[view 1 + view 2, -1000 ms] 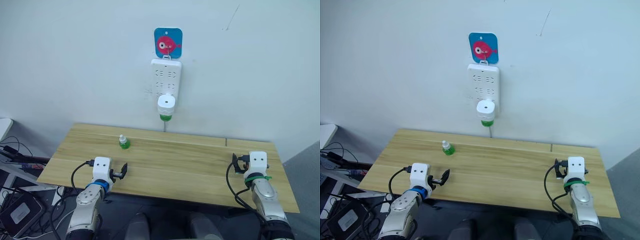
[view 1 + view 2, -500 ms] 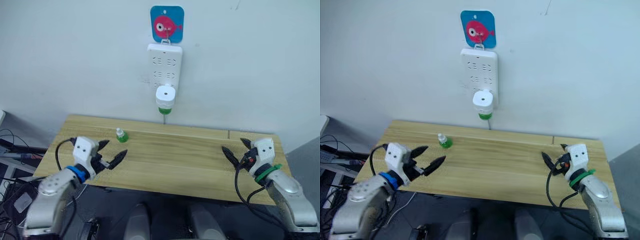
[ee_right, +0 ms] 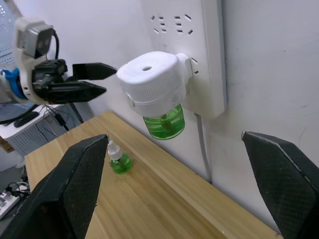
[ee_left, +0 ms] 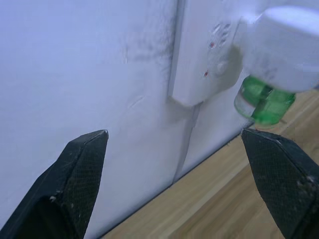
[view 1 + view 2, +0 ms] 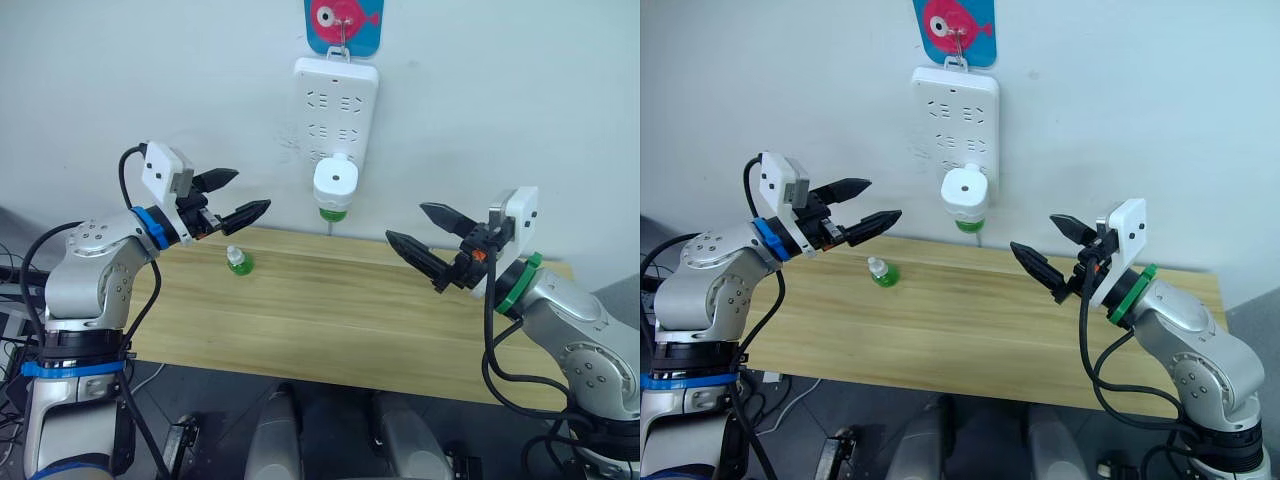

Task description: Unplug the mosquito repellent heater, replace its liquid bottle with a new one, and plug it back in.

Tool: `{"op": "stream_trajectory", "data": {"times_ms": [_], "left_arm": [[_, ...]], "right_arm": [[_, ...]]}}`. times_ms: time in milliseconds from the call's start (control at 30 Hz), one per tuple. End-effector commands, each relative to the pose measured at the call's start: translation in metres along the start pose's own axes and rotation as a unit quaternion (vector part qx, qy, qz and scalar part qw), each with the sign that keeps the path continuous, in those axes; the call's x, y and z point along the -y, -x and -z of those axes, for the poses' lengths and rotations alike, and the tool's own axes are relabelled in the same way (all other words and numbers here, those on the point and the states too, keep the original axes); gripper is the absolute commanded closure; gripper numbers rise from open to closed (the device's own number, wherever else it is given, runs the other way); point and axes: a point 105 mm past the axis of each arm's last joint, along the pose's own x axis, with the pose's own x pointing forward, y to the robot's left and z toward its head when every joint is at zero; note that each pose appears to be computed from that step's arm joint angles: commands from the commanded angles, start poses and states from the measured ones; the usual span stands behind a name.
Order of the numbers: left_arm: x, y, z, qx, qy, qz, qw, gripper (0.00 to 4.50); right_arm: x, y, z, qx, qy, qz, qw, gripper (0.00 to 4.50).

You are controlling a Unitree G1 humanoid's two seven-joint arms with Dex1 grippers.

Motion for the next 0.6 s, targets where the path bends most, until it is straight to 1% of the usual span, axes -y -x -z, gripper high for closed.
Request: {"op": "stream_trajectory", "data": {"times_ms": [33,200,333,433,600], "left_arm": [[-0.003,-0.002,-0.017,0.015,-0.035,0.013,0.999,0.00],[-0.008,-0.009,-0.020,0.018,-0.045,0.022,0.999,0.00],[-0.007,-0.015,-0.020,0.017,-0.050,0.037,0.998,0.00],[-0.008,-0.019,-0.020,0.018,-0.052,0.041,0.998,0.00],[-0.009,-0.022,-0.019,0.019,-0.053,0.046,0.997,0.00]], "right_arm": [[-0.006,0.005,-0.011,0.020,0.015,-0.007,1.000,0.03],[0.001,0.011,-0.002,0.006,0.023,0.005,1.000,0.03],[0.004,0.013,-0.001,0.002,0.030,0.015,0.999,0.03],[0.011,0.015,0.005,-0.020,0.048,0.046,0.998,0.03],[0.010,0.016,0.010,-0.033,0.037,0.059,0.997,0.03]]}}
